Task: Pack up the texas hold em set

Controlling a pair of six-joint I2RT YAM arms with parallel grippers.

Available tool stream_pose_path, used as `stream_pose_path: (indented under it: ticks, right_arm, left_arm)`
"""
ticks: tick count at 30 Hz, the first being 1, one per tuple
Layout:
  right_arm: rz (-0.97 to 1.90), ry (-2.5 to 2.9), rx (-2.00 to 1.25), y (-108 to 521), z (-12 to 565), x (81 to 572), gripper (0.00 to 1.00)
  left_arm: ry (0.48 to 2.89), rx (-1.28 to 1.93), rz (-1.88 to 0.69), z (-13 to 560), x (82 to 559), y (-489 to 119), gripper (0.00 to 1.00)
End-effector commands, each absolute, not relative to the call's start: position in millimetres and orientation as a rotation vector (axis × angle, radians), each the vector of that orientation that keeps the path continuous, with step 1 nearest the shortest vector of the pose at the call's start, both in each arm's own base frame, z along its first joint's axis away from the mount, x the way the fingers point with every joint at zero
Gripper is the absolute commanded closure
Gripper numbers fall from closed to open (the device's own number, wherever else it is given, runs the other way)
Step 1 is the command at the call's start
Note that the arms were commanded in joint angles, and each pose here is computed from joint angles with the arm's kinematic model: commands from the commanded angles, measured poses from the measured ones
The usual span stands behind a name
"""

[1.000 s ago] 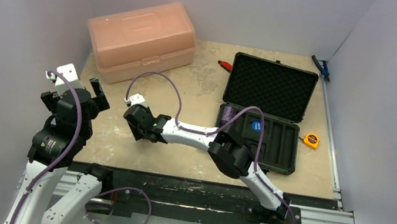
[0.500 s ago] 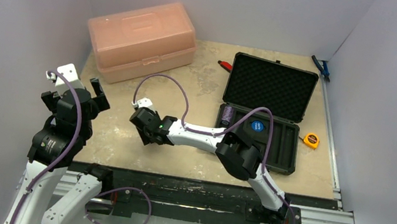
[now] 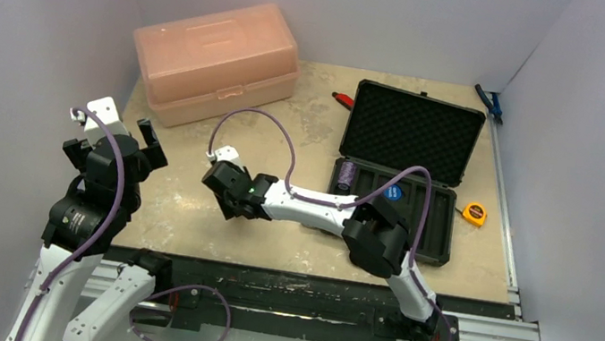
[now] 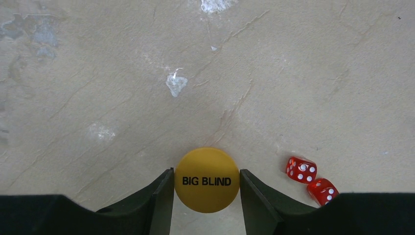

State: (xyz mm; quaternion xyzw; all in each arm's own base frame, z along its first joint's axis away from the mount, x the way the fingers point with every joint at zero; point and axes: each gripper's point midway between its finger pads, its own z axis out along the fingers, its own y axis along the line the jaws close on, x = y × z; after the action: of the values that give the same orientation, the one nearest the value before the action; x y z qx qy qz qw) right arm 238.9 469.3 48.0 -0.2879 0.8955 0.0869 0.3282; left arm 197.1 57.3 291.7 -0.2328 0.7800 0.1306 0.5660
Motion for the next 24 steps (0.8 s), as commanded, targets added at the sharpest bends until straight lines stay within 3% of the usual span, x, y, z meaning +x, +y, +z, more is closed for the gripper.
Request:
stream_pose_path:
  ticks: [1, 24]
  right_arm:
    - [0.256, 2.304, -0.684, 466, 82, 245, 0.67]
    - [0.255, 2.266, -0.608, 437, 124, 242, 0.67]
  left_arm:
    - [1.816, -0.553, 0.297, 295, 202, 57, 0.01]
    - [1.828, -0.542, 0.3, 293, 204, 55, 0.01]
